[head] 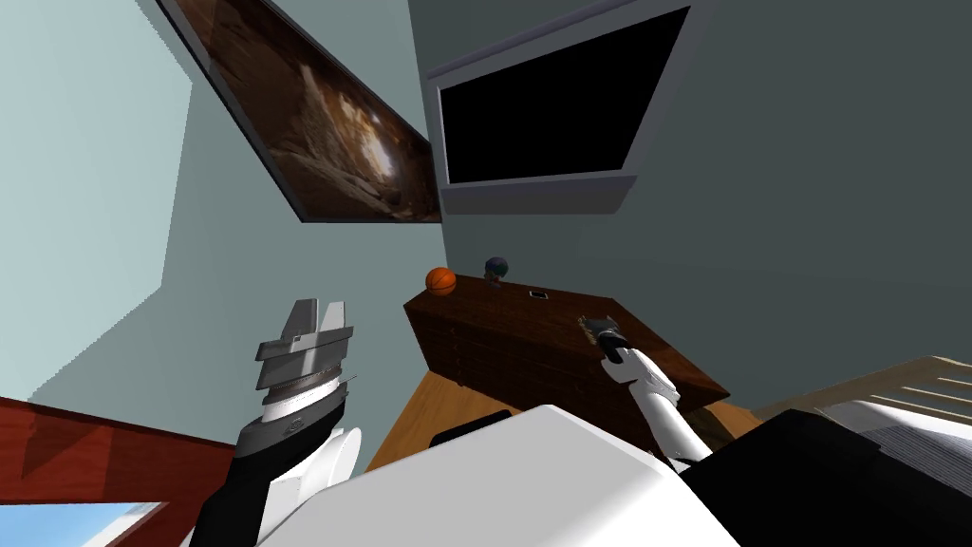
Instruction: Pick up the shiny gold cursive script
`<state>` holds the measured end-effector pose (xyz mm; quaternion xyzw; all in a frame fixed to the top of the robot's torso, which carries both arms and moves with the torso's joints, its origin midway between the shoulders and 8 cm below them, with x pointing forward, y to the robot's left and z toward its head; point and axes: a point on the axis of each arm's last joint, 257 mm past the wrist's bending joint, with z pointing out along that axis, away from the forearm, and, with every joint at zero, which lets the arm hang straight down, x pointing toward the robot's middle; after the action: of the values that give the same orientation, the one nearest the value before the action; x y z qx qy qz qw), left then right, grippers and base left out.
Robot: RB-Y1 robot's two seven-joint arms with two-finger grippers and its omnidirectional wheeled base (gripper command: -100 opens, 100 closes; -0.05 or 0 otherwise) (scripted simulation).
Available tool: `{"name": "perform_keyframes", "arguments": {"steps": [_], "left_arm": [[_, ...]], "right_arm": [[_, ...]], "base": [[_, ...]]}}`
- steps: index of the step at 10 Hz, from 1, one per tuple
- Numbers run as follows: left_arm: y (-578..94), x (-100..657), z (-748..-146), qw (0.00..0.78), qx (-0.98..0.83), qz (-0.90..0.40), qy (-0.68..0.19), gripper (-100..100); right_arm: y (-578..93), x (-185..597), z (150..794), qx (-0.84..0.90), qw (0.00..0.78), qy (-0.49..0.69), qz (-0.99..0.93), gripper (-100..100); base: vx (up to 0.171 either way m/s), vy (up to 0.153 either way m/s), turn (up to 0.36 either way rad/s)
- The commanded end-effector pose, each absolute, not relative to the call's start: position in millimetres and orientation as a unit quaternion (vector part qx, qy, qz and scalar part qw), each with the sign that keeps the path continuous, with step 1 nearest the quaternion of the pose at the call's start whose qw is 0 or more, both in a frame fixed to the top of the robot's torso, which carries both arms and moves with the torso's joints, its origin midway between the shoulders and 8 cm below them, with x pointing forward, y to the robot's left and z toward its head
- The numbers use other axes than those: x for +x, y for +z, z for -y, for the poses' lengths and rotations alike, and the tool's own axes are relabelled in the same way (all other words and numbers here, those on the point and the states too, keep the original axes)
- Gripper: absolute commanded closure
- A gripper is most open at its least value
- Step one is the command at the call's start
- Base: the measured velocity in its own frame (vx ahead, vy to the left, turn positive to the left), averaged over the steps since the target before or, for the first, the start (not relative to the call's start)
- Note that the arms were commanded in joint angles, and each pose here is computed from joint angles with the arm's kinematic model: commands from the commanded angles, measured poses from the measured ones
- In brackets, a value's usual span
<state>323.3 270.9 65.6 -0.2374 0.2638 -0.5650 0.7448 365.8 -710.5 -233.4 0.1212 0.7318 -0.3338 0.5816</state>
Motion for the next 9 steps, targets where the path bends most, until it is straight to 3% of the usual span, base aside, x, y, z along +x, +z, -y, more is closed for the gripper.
{"name": "perform_keyframes", "arguments": {"steps": [1, 9], "left_arm": [[65.6, 323.3, -270.9, 0.745, -0.237, -0.264, -0.565, 0], [65.5, 323.3, -270.9, 0.745, -0.237, -0.264, -0.565, 0]], "right_arm": [[-219.6, 356.1, 721.6, 0.082, 0.576, -0.353, -0.732, -100], [-170.3, 334.3, 745.7, -0.087, 0.535, -0.407, -0.735, -100]], "base": [[-0.044, 0.030, 0.184], [-0.024, 0.020, 0.130]]}}
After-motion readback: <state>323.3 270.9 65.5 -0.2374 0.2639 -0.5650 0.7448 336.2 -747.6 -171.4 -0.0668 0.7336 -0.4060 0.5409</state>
